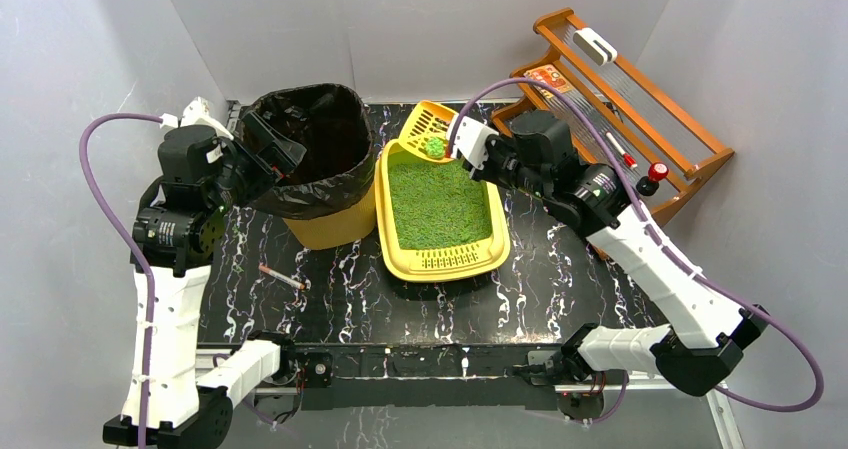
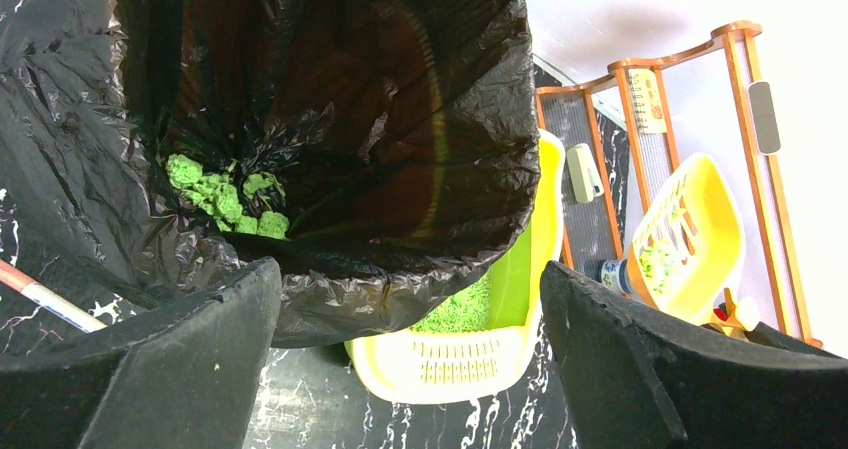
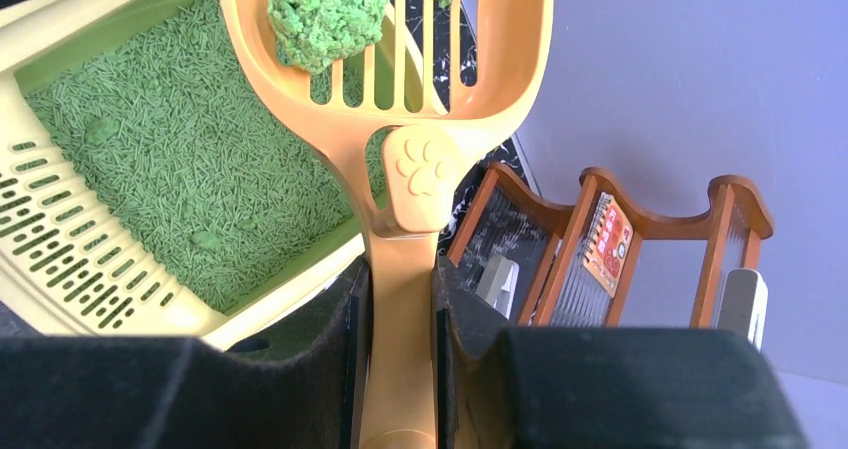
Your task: Clean the litter box
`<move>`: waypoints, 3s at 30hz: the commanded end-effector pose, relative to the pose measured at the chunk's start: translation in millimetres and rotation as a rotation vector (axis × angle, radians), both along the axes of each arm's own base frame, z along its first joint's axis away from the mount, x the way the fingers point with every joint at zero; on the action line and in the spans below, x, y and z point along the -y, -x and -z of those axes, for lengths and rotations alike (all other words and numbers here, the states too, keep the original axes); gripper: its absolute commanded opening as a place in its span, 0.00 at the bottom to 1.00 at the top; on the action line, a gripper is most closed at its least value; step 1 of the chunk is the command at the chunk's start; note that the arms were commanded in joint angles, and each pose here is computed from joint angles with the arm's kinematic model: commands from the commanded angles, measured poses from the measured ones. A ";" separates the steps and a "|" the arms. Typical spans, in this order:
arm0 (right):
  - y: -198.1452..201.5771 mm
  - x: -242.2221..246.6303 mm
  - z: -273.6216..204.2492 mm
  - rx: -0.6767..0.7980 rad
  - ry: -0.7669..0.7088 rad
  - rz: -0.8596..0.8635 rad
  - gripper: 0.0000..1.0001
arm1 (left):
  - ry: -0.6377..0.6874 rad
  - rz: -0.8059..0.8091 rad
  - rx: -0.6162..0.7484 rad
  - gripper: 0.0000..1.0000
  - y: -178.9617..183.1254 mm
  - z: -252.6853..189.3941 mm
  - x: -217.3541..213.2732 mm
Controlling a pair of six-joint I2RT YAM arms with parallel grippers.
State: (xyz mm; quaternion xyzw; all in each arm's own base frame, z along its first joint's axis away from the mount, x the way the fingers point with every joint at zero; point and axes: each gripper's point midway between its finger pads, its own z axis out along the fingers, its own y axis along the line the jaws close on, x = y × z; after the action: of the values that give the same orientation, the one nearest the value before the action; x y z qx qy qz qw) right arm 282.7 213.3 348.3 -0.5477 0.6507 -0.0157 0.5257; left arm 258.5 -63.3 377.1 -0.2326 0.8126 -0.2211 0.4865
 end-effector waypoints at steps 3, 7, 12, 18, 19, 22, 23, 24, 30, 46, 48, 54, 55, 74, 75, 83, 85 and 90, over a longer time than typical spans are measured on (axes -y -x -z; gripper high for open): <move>0.8 -17.2 -40.1 0.070 -0.082 -0.068 0.00 | 0.009 0.020 0.046 0.98 5.5 -12.1 3.1; -1.9 -27.4 -50.4 0.089 -0.087 -0.096 0.00 | 0.011 0.028 0.047 0.98 6.2 -11.7 4.2; -7.5 -45.2 -64.3 0.142 -0.072 -0.138 0.00 | 0.006 0.029 0.061 0.98 7.4 -15.9 3.5; -17.8 -71.8 -85.2 0.236 -0.038 -0.181 0.00 | -0.030 -0.025 0.058 0.98 6.3 -12.9 -7.9; -19.2 -77.1 -87.7 0.251 -0.032 -0.191 0.00 | -0.028 -0.026 0.056 0.98 6.1 -12.9 -7.7; -23.1 -93.8 -93.8 0.308 -0.004 -0.231 0.00 | -0.031 -0.036 0.063 0.98 6.8 -14.9 -9.9; -24.9 -100.4 -93.7 0.329 0.012 -0.243 0.00 | -0.038 -0.039 0.066 0.98 7.2 -14.9 -10.9; -26.1 -106.4 -96.8 0.357 0.022 -0.253 0.00 | -0.045 -0.043 0.066 0.98 7.8 -15.0 -12.3; -37.0 -139.5 -113.2 0.496 0.076 -0.289 0.00 | -0.054 -0.060 0.076 0.98 10.9 -18.4 -16.4; -52.3 -186.3 -124.0 0.967 0.411 -0.402 0.00 | -0.056 -0.168 0.161 0.98 20.3 -50.1 -35.4; -52.3 -188.8 -125.5 1.012 0.448 -0.414 0.00 | -0.050 -0.166 0.156 0.98 21.1 -48.2 -34.6; -52.6 -196.6 -119.5 1.105 0.567 -0.458 0.00 | -0.056 -0.176 0.148 0.98 24.2 -44.0 -36.9; -52.9 -198.0 -117.6 1.114 0.583 -0.464 0.00 | -0.057 -0.171 0.151 0.98 24.6 -44.6 -36.5; -51.1 -207.4 -111.1 1.264 0.745 -0.456 0.00 | -0.085 -0.129 0.142 0.94 21.5 -32.9 -31.9; -51.7 -206.3 -112.3 1.251 0.729 -0.445 0.00 | -0.085 -0.127 0.141 0.94 21.4 -32.5 -31.7; -62.9 -177.3 -119.5 0.916 0.477 -0.270 0.00 | -0.069 -0.072 0.128 0.84 16.5 -30.5 -20.9; -59.5 -169.1 -116.1 0.829 0.407 -0.249 0.00 | -0.063 -0.049 0.116 0.82 13.3 -28.3 -16.3; -53.7 -141.1 -108.6 0.647 0.275 -0.139 0.00 | -0.055 -0.016 0.098 0.77 7.7 -28.0 -9.6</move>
State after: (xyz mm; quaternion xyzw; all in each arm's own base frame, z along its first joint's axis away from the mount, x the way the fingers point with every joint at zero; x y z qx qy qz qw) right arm 349.6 393.3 424.7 -0.6996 0.2911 -0.2960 0.5815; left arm 246.5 -44.4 396.3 -0.2373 0.7907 -0.1886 0.5318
